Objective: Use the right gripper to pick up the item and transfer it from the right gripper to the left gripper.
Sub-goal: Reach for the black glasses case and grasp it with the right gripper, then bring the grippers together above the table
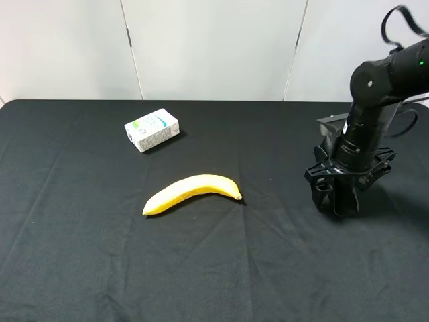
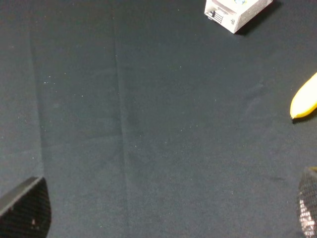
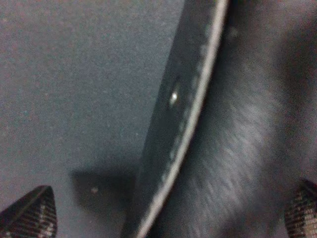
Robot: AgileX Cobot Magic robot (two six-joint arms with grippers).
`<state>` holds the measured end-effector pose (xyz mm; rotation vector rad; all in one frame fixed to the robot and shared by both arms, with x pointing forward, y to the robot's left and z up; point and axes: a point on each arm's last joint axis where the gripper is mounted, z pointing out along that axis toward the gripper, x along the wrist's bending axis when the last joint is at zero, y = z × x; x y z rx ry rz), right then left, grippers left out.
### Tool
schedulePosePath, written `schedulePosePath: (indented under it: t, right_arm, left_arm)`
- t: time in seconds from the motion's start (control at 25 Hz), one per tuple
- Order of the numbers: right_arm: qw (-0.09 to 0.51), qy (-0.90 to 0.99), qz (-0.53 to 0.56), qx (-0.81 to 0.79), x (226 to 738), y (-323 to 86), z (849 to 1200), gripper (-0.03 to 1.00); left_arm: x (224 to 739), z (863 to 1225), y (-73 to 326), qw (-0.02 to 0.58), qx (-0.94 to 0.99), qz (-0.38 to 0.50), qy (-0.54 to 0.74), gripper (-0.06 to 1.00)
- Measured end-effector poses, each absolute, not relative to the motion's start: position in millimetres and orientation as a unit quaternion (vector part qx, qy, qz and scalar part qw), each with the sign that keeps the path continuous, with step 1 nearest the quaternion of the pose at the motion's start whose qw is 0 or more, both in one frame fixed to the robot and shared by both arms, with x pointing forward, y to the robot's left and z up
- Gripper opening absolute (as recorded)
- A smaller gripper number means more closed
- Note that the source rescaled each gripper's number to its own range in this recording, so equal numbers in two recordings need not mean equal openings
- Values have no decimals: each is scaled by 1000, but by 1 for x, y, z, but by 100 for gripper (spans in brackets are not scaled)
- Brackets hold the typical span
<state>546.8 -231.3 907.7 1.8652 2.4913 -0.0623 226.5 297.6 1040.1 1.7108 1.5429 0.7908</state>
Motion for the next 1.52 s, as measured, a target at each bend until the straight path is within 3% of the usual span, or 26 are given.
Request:
schedulePosePath:
  t: [0.6, 0.8, 0.84, 1.0, 1.08, 1.52]
  right_arm:
    - [9, 793, -27, 609, 547, -231, 902, 98]
    - [8, 793, -29, 609, 547, -231, 902, 74]
    - [8, 793, -29, 609, 547, -231, 902, 58]
    - [9, 794, -32, 607, 547, -232, 902, 16]
    - [10, 794, -33, 607, 547, -232, 902, 1]
    - [10, 796, -48, 604, 557, -232, 919, 2]
  left_arm:
    - [226, 1040, 298, 346, 659, 305, 594, 99]
    - [226, 1040, 298, 346, 659, 305, 594, 99]
    - [226, 1040, 298, 346, 659, 305, 594, 99]
    - [226, 1040, 298, 346, 659, 305, 594, 99]
    - [226, 1040, 298, 346, 659, 305, 594, 99]
    - [226, 1040, 298, 346, 659, 305, 594, 99]
